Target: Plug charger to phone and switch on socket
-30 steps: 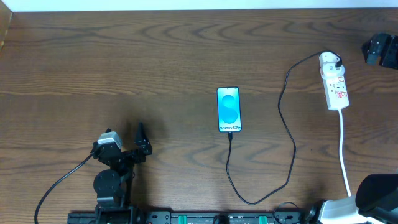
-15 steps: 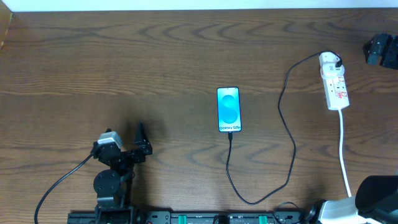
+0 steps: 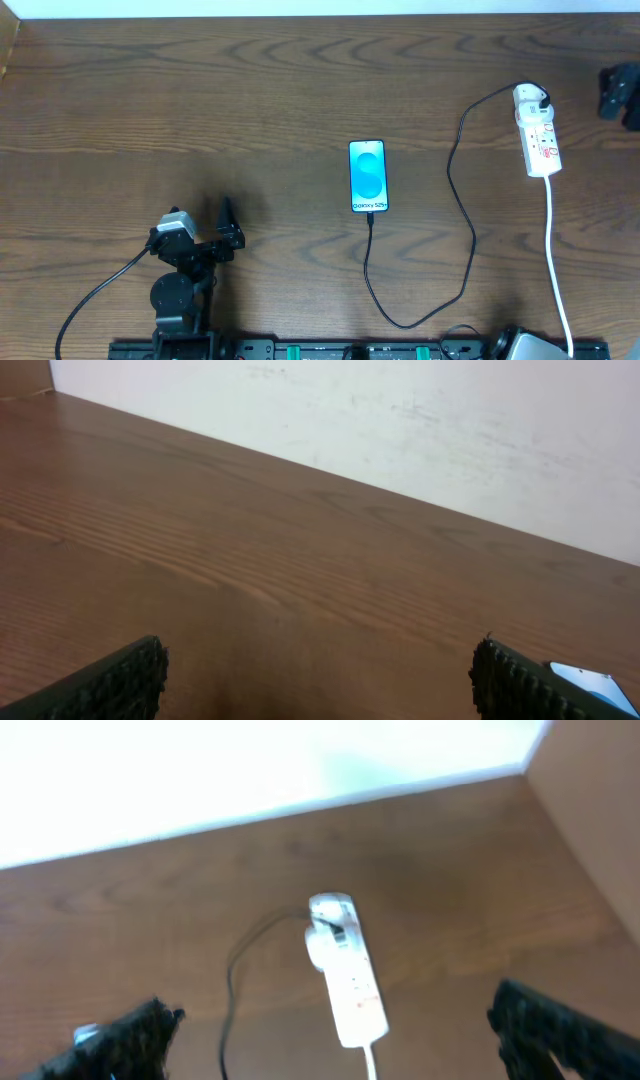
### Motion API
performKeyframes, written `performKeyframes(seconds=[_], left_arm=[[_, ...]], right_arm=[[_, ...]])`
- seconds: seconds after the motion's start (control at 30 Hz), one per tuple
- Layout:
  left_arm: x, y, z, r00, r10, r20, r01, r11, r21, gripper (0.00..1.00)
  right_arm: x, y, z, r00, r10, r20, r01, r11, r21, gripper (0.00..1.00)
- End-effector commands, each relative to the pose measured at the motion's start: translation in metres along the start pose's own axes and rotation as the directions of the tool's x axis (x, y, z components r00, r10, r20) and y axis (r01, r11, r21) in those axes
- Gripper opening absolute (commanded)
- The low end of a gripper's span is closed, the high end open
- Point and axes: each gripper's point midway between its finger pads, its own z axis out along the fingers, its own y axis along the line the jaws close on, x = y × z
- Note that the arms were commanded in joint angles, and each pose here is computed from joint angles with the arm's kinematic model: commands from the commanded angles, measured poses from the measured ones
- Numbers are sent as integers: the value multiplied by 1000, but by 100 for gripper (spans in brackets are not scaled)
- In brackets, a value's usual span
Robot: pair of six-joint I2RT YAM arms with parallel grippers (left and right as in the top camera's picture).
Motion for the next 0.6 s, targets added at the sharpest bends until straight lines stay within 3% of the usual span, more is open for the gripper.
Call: performKeyframes(seconds=[0.0,0.3,0.57], left_arm=[[13,8,0,999,13,-42,-15,999,-35,97],[13,8,0,999,13,-42,-15,999,-35,97],[13,8,0,999,13,-42,-15,999,-35,97]], right_arm=[[27,23,20,1000,-28,-3,27,998,-58,99],[92,80,55,959,-138,249,182,970,-164,99],[165,90,55,891,-151,429,239,958,-160,99]])
